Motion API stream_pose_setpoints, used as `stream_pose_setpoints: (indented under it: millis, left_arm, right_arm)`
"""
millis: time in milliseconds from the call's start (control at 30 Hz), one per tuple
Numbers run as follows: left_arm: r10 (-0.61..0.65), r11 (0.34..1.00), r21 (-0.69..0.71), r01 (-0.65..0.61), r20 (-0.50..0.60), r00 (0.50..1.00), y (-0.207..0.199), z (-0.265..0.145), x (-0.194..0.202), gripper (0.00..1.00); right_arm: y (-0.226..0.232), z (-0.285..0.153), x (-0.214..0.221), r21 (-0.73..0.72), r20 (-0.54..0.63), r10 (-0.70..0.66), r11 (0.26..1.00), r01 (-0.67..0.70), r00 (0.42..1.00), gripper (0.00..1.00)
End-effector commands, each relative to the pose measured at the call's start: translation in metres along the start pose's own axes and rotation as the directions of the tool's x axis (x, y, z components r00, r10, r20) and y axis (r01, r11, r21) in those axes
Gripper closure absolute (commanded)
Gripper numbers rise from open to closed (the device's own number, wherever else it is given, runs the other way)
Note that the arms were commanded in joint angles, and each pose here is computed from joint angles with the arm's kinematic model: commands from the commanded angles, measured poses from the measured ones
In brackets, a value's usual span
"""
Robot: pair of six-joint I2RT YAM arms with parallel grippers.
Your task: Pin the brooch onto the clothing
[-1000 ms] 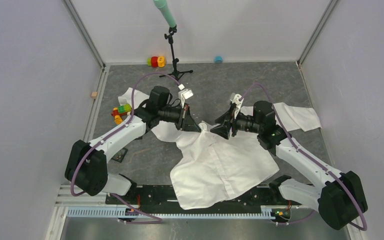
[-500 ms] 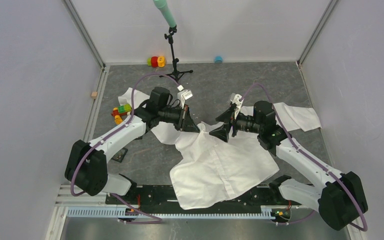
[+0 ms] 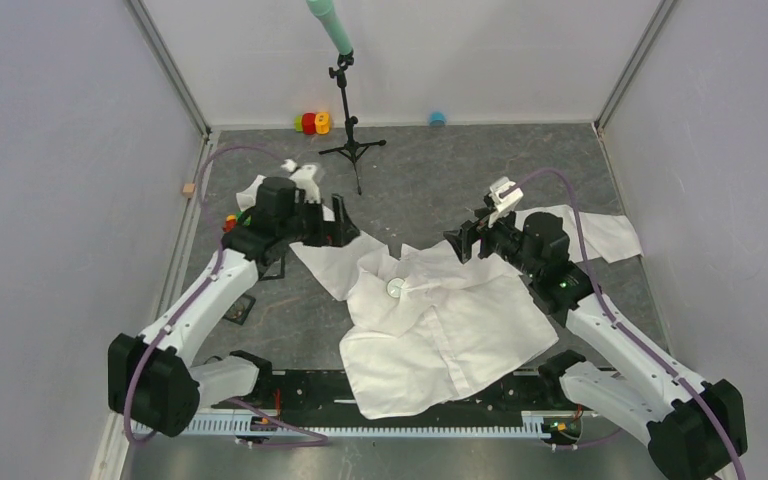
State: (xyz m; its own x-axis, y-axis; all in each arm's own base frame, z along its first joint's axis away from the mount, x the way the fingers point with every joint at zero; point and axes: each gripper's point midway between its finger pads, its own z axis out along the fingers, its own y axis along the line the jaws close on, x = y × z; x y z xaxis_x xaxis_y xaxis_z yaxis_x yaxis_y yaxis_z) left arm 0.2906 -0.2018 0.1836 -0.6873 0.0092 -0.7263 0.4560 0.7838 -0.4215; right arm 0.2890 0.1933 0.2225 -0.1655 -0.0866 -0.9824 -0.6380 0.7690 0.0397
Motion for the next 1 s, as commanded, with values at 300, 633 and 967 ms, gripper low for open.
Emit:
stream_pose_setpoints:
  millis: [300, 633, 967]
  left_arm:
    - [-0.373, 0.537, -0.682, 0.497, 0.337, 0.865, 0.167, -0.109, 0.074, 0.00]
    - [-0.471, 0.136, -0.835, 0.533, 0.419, 0.777, 0.219, -0.164, 0.137, 0.00]
    - [-0.491, -0.045, -0.835, 0.549, 0.497, 0.716, 0.238, -0.177, 0.158, 0.08]
  right_arm:
    - [-0.077, -0.024, 0.022, 0.357, -0.058, 0.008, 0.934, 0.013, 0.998, 0.05]
    - [-0.131, -0.053, 0.021, 0.467, -0.012, 0.085, 0.881, -0.069, 0.996, 0.05]
    - [-0.142, -0.061, 0.028, 0.497, -0.006, 0.104, 0.864, -0.088, 0.995, 0.05]
